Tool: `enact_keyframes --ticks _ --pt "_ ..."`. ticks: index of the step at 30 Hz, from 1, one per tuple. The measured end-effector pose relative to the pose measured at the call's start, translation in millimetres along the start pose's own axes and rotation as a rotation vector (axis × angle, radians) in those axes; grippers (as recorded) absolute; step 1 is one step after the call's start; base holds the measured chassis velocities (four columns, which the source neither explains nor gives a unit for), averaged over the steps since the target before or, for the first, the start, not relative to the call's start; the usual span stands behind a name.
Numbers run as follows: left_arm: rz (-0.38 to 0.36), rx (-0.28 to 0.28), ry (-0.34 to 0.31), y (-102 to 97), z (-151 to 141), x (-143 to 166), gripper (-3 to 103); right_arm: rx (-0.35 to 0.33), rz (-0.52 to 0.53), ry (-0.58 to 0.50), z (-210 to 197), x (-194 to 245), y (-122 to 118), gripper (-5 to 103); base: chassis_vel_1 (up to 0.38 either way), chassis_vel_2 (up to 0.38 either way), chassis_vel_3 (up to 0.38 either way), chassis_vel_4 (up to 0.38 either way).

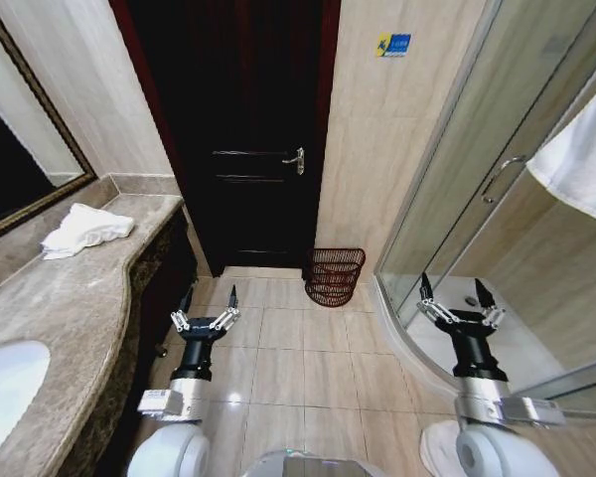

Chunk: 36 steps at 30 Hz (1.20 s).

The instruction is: Discard the used towel into the hamper.

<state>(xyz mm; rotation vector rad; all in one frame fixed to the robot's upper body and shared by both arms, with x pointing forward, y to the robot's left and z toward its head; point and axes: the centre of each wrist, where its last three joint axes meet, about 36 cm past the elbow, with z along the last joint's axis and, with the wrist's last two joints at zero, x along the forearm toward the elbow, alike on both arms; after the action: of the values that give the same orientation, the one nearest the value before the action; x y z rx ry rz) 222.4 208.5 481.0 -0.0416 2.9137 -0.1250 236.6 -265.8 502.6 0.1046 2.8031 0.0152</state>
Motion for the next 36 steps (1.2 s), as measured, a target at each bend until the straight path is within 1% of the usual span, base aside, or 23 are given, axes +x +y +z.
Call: enact_keyframes --ticks 4,9,15,18,19,21,24,31,33,34,36 --pt "0.042 -0.015 -0.004 3.4 -5 -1 98 0.004 -0.006 0.002 -1 1 0 100 0.0 0.0 0.0 0.0" --pt "0.054 -0.024 -0.005 3.8 -3 -1 98 0.001 -0.012 0.0 0 3 2 100 0.0 0.0 0.0 0.0" --pt "0.055 -0.019 -0.002 3.5 -1 -1 98 -0.01 -0.005 0.001 4 9 16 100 0.0 0.0 0.0 0.0" --pt "0.051 -0.019 0.004 4.2 2 -1 98 0.032 -0.016 -0.001 7 11 21 100 0.0 0.0 0.0 0.0" --pt "0.051 -0.019 0.004 4.2 2 -1 98 0.032 -0.016 -0.001 7 11 21 100 0.0 0.0 0.0 0.0" --pt "0.05 -0.019 0.007 4.3 4 -1 98 0.069 -0.028 -0.006 7 10 20 100 0.0 0.0 0.0 0.0" --pt "0.049 -0.02 0.007 4.4 5 0 98 0.08 -0.037 -0.01 7 10 19 100 0.0 0.0 0.0 0.0" --pt "0.045 -0.02 0.005 5.7 6 0 98 0.061 -0.048 -0.011 7 10 18 100 0.0 0.0 0.0 0.0" --pt "0.033 -0.014 -0.002 6.8 5 -2 98 0.017 -0.051 0.013 6 11 20 100 0.0 0.0 0.0 0.0" --pt "0.033 -0.014 -0.002 6.8 5 -2 98 0.017 -0.051 0.013 6 11 20 100 0.0 0.0 0.0 0.0" --pt "0.017 -0.003 -0.022 9.3 1 -5 98 -0.046 -0.059 0.062 1 12 23 100 0.0 0.0 0.0 0.0"
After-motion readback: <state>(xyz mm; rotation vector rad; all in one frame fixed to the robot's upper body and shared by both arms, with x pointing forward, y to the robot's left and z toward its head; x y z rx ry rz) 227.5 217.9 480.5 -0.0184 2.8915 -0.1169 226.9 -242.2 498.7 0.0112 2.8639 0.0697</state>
